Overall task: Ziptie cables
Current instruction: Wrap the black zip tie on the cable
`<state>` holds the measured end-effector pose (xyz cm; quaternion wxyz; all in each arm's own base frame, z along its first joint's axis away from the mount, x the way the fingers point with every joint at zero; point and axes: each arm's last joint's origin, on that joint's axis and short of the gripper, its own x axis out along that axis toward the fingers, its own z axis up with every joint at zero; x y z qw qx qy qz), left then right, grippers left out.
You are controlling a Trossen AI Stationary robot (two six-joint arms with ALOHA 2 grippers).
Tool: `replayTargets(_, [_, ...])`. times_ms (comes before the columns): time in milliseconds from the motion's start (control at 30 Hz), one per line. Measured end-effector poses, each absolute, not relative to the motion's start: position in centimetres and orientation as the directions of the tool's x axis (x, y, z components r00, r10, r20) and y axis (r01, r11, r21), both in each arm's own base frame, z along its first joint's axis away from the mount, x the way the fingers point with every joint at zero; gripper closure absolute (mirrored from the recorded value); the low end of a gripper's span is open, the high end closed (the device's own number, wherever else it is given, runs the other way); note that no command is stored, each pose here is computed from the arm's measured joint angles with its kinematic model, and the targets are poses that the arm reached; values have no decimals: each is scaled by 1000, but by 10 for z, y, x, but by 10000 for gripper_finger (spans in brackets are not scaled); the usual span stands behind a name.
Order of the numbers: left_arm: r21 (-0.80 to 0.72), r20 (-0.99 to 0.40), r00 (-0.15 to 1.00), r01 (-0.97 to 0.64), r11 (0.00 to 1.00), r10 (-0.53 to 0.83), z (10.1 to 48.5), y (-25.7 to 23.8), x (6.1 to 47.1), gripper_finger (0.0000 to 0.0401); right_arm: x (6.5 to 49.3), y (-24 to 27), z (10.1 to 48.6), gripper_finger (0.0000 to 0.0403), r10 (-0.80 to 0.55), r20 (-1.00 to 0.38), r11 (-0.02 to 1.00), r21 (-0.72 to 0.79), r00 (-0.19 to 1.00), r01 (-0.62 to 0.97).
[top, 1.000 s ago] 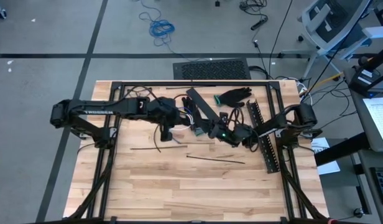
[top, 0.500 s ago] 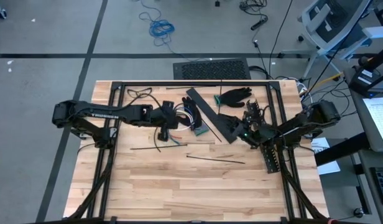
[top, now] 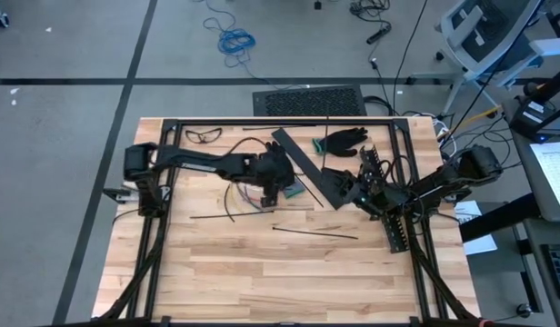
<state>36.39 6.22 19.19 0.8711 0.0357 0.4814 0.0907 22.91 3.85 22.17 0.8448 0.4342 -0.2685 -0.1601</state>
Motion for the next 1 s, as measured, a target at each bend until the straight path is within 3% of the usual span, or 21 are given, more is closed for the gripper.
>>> replayTargets(133, [-84,-833,525,-431,898,174,198,80,376,238,229,40,222,403,-498,317,578,815,807,37])
replayTargets(267, [-319,-838,530,-669,671,130,196,100,374,236,229,40,223,403,-473,330,591,806,817,17])
replayTargets(333, [-405,-843,530,-735,544,89,191,106,374,236,229,40,223,403,-469,330,599,800,819,21])
replayTargets(400, [-448,-844,534,-756,477,54,188,110,374,236,229,41,224,403,-444,340,610,792,829,2])
replayTargets(600, [-467,-833,549,-762,449,65,182,111,379,237,227,42,229,403,-403,373,621,782,836,-49])
replayTargets(833, [-395,-877,477,-793,464,67,176,110,373,237,220,41,240,403,-378,417,650,756,826,-84])
replayTargets(1000, [-406,-885,463,-817,411,47,175,113,370,237,216,40,247,403,-365,442,666,739,819,-102])
